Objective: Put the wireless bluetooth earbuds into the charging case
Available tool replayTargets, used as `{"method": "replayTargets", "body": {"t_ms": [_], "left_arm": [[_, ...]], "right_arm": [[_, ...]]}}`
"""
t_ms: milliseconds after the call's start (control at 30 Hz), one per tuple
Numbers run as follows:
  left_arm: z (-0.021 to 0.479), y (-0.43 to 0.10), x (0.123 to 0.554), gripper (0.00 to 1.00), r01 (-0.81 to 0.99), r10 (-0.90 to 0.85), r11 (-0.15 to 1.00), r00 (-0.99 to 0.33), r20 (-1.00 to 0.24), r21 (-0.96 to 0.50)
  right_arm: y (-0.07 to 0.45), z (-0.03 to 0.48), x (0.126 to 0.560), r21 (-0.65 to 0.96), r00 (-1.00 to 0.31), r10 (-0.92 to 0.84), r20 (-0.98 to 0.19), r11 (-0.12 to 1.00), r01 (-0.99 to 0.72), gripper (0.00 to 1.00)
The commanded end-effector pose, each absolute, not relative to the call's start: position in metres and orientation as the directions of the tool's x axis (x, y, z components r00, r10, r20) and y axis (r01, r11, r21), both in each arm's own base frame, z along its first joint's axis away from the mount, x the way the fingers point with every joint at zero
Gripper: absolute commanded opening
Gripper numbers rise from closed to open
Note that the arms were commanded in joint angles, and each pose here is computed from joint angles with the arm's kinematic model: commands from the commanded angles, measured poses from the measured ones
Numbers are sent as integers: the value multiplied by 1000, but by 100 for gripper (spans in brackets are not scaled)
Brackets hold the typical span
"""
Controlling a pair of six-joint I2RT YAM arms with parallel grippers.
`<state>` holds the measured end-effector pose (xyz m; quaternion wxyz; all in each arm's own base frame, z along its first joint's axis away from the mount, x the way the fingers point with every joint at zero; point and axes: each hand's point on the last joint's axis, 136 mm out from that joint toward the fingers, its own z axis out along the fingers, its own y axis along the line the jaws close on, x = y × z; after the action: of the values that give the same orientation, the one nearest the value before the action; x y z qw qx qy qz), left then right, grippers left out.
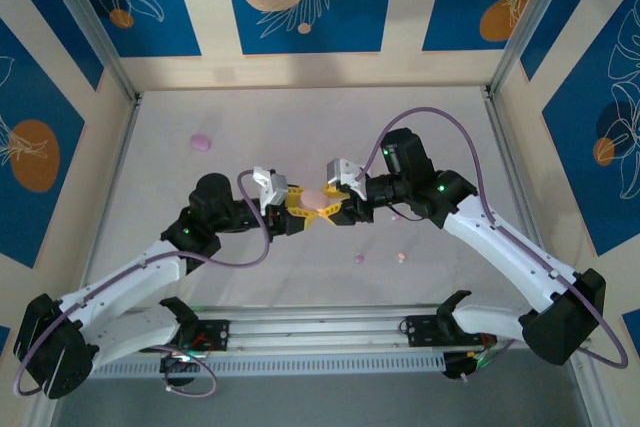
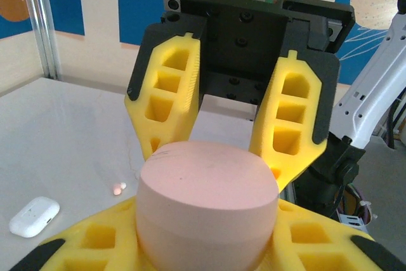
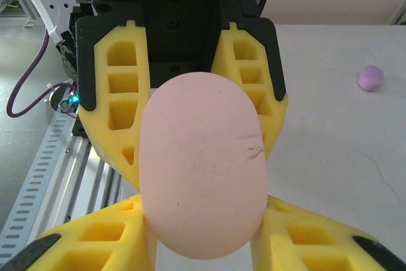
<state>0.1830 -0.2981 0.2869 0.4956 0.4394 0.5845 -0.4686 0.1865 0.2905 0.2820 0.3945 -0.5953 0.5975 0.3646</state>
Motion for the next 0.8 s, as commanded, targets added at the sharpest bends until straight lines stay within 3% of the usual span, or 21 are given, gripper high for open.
{"method": "replayTargets", "body": {"t_ms": [0,267,667,767], "left_arm": [[299,-303,165,24,993,26,99,-69,-997,-66],[291,-301,161,21,995,41,89,-46,-998,-42],[293,-305,158,21,996,26,66,-56,-998,-55],[293,-305,160,21,995,17,76,-64,-998,-62]], "right_arm": [[293,284,193,-45,17,-413,-911,58,-997,44],[282,314,200,169,-194,-310,-931,106,-980,55],[283,314,222,202,-255,-285,-924,203,-958,59],[286,316,215,172,-212,-290,-933,158,-972,58]]}}
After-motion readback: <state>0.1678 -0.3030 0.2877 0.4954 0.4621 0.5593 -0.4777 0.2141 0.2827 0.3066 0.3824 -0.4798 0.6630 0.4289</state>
